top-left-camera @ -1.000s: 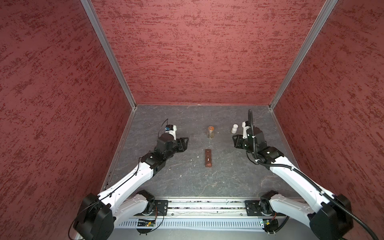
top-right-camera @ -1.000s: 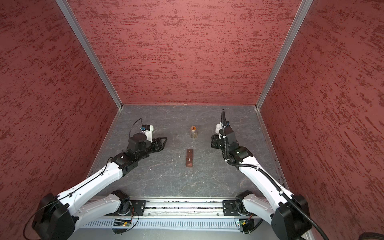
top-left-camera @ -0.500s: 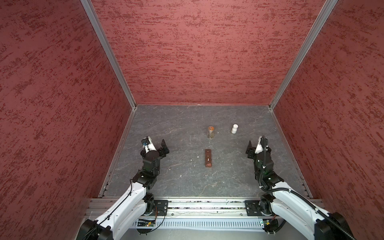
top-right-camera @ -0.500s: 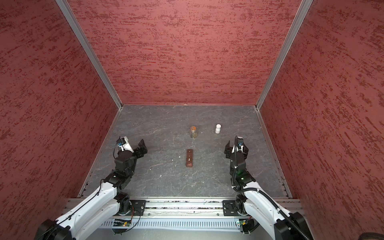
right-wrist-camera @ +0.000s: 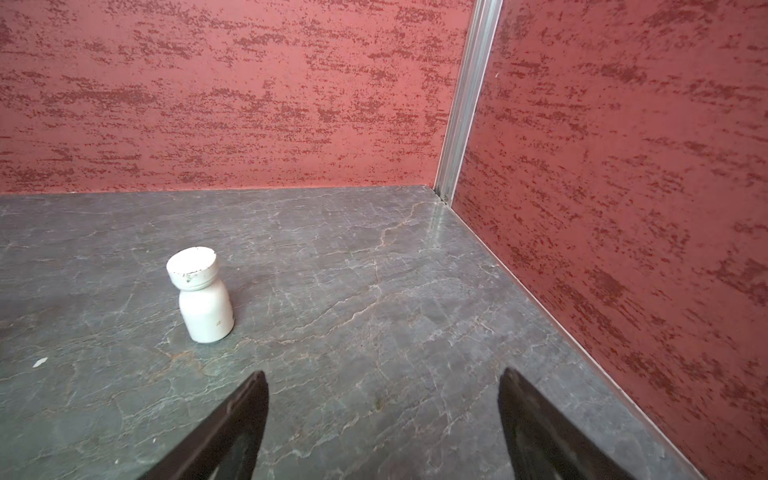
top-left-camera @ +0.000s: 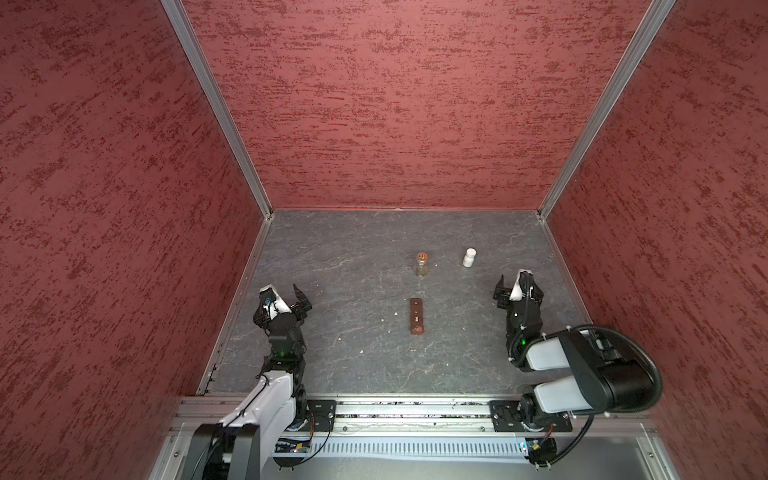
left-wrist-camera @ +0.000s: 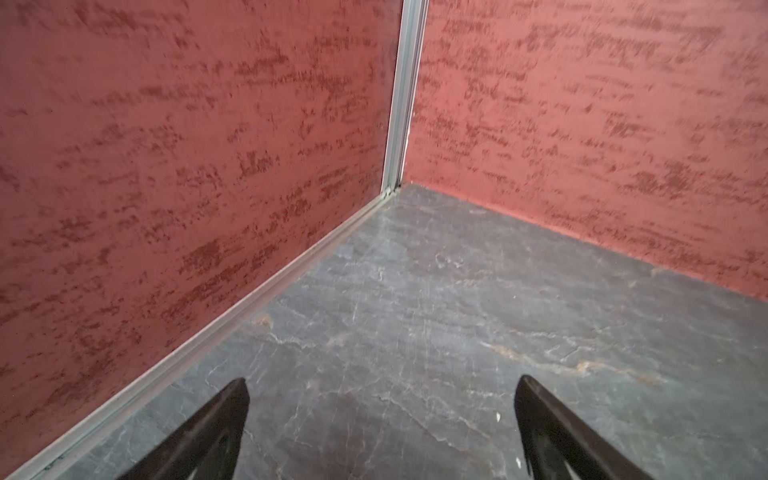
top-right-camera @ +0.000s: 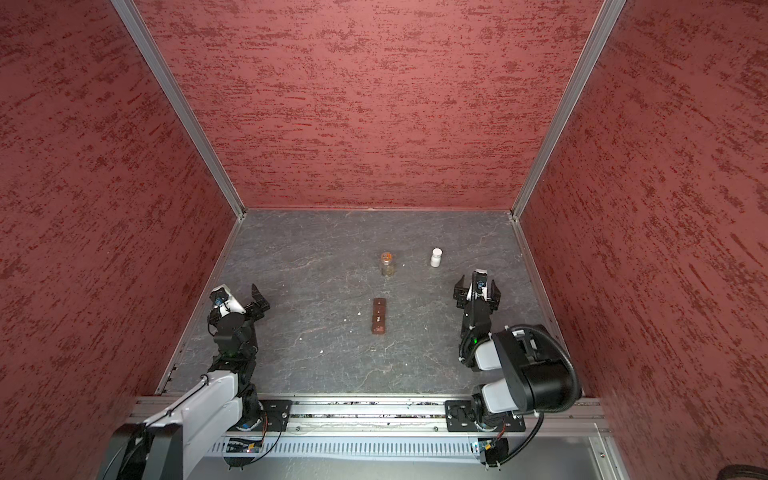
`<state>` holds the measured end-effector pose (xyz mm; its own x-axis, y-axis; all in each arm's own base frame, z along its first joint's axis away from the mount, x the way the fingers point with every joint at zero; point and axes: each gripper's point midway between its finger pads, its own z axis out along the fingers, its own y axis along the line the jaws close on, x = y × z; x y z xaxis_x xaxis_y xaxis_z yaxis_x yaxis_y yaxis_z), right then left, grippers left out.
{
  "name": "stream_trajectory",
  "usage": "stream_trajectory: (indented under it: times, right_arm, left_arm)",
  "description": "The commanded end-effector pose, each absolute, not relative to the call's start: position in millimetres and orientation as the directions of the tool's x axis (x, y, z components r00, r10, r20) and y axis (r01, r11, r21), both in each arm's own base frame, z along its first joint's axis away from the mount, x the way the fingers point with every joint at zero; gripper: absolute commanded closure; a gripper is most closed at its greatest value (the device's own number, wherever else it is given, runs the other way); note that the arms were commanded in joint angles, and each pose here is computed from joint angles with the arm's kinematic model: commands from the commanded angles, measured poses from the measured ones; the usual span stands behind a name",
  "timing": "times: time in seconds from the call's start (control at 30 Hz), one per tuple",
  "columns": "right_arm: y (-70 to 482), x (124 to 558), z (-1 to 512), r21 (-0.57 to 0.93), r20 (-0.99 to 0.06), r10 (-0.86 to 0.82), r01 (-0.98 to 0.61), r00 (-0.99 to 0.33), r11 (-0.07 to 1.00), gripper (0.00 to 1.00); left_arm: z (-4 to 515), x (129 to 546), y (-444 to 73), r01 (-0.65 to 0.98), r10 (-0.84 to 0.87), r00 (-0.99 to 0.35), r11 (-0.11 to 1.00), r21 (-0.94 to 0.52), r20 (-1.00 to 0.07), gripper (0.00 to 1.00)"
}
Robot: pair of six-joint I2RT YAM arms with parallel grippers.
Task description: Sort the pills into containers
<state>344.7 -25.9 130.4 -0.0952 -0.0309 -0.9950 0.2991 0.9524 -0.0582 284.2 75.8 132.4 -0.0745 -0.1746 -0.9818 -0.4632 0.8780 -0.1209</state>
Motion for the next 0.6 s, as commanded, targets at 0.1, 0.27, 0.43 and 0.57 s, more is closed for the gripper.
stream_trajectory:
  times: [0.1,0.27,0.43,0.57]
  right_arm:
    - [-35.5,364.9,144.5,0.065,-0.998,0.065,0.203,0.007,0.977,0.12]
    - [-37.0,382.8,135.0,0.075,-0.992,0.093,0.183,-0.087,0.98,0.13]
    - [-39.1,385.7,134.7,0.078,-0.991,0.096,0.186,-0.09,0.979,0.1]
    - [-43.8,382.6,136.1,0.088,-0.992,0.106,0.217,-0.074,0.972,0.01]
  left_arm:
    - [155.9,327.1,51.9,-0.302,-0.147,0.005,0.943,-0.142,-0.989,0.01]
    - [143.7,360.5,36.0,-0.255,-0.104,-0.043,0.963,-0.09,-0.994,0.01]
    - [136.4,379.0,11.2,-0.179,-0.023,-0.122,0.984,-0.001,-0.992,0.0]
    - [121.6,385.3,18.7,-0.168,-0.063,-0.15,0.985,-0.037,-0.987,0.0]
